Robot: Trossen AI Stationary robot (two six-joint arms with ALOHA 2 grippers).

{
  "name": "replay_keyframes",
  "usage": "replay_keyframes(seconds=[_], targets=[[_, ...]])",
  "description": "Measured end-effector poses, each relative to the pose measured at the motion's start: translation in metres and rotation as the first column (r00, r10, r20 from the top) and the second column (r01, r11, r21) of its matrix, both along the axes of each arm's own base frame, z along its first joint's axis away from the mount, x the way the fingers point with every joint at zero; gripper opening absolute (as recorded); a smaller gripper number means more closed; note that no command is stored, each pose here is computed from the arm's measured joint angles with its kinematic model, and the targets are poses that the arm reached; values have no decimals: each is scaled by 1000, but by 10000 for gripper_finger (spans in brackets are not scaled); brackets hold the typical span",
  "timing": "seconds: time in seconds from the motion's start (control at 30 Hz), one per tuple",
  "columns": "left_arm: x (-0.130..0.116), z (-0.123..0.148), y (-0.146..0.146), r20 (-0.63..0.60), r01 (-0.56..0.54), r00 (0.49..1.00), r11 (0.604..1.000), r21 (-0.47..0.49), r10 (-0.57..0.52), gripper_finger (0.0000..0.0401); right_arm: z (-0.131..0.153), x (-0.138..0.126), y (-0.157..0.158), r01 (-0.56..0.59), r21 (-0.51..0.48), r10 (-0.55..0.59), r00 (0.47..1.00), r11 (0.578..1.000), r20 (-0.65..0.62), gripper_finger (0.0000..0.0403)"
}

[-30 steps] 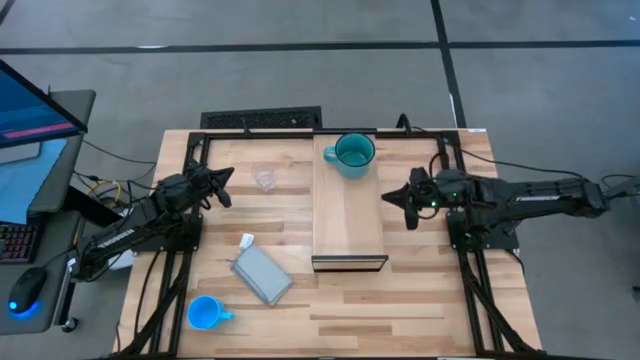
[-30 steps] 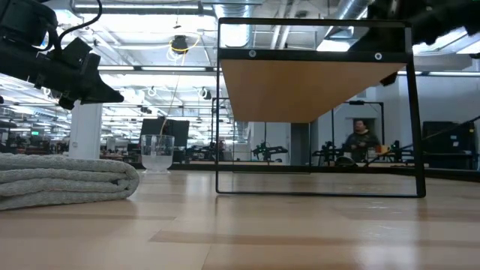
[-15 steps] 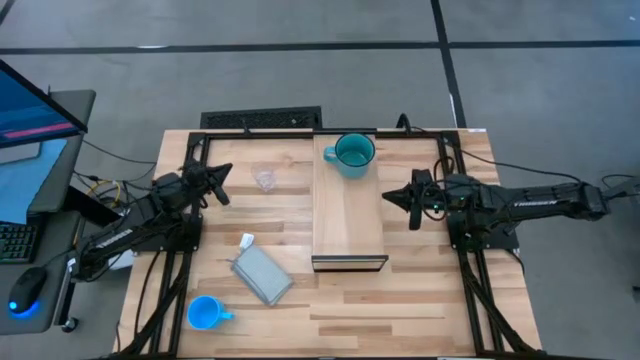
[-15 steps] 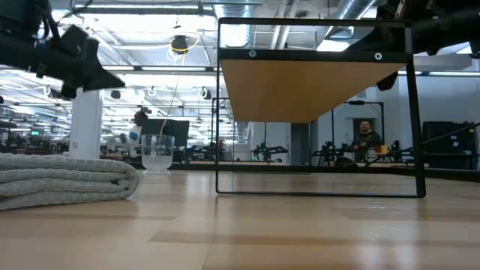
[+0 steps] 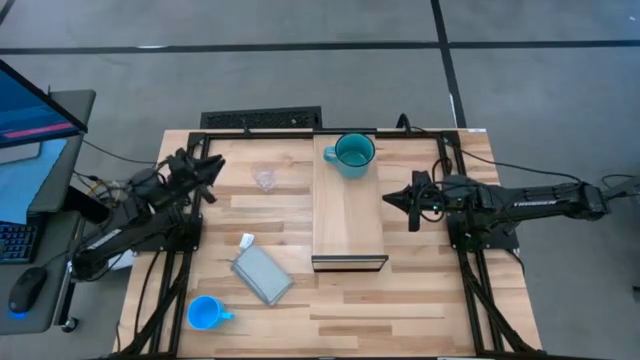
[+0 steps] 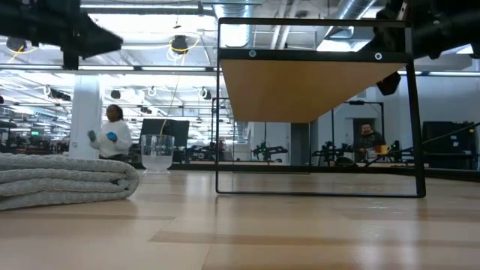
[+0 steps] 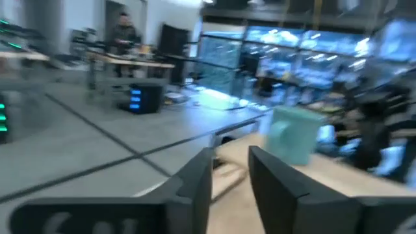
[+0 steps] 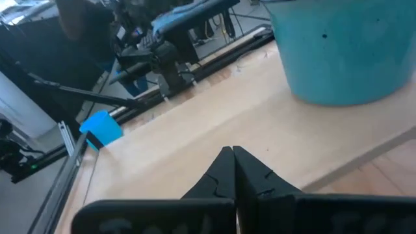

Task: Stack small to large cups/mugs on shelf
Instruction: Put the light blue mug on the shelf

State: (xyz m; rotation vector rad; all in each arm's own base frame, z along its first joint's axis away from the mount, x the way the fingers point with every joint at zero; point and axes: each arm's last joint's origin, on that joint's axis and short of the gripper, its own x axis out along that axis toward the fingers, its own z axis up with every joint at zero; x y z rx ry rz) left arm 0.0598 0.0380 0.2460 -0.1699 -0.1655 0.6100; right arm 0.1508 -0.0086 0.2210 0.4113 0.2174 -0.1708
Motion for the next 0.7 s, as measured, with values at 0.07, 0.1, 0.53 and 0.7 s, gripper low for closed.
replay_keyframes(seconds=[0.07, 0.1, 0.53, 0.7], targets=[[-1, 6, -3, 44, 80, 996, 997, -25, -79, 117, -1, 0, 0, 0, 0, 0, 1000, 1000, -10, 12], [-2, 9, -5, 63, 123, 991, 992, -30, -121, 125, -1, 0, 0, 0, 1, 0, 1000, 1000, -12, 14], [-6, 26, -13, 92, 281, 955, 959, 32, -283, 149, -1, 0, 0, -9, -32, 8, 1000, 999, -13, 17], [-5, 25, -18, 74, 432, 898, 901, 44, -434, 149, -1, 0, 0, -9, -32, 8, 1000, 999, -11, 18]])
